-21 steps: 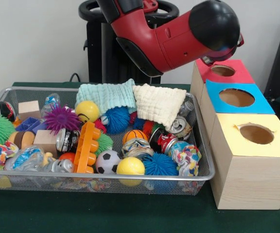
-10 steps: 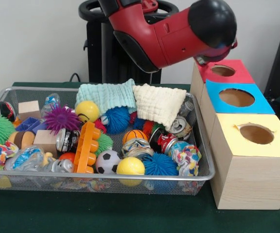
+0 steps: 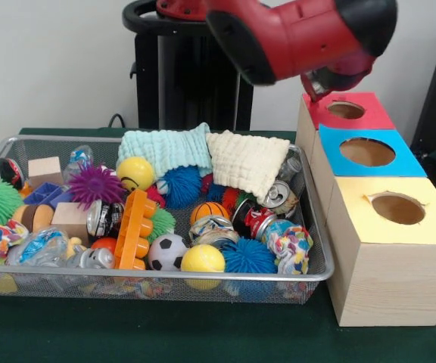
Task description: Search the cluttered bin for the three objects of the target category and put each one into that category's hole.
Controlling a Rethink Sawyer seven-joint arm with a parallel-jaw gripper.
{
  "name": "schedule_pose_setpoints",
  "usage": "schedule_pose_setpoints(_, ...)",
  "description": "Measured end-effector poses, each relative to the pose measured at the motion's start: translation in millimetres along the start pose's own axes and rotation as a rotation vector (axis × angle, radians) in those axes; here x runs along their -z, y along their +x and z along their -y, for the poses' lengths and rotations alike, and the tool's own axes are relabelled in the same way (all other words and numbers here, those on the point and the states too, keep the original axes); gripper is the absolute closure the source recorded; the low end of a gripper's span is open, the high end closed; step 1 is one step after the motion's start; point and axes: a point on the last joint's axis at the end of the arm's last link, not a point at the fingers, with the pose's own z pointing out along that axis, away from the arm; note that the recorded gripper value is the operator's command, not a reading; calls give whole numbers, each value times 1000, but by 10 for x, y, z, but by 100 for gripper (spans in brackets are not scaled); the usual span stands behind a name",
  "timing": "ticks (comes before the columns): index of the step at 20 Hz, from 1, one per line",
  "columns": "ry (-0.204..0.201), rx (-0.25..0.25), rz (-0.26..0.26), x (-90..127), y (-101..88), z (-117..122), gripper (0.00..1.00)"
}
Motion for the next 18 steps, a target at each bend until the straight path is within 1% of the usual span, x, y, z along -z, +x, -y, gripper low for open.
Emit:
schedule_pose_setpoints(1,37,-18,4,-11,-4,-49,0)
schedule_pose_setpoints(2,56,-30,7,-17,-5,-72,0)
schedule_pose_setpoints(3,100,-61,17,-33,-5,-128,0)
schedule_pose_setpoints(4,132,-89,26,-45,-6,-166,0)
schedule_pose_setpoints(6,182,-138,45,-62,-5,-223,0)
schedule_pose_setpoints(7,216,-176,63,-76,-3,-267,0)
schedule_pose_setpoints(8,255,-228,86,-95,3,-313,0)
schedule_pose_setpoints(10,285,-284,113,-106,7,-365,0)
schedule_pose_setpoints(11,291,-297,119,-108,11,-376,0)
schedule_pose_setpoints(14,307,-318,145,-95,15,-382,0)
schedule_pose_setpoints(18,310,-321,172,-76,33,-361,0)
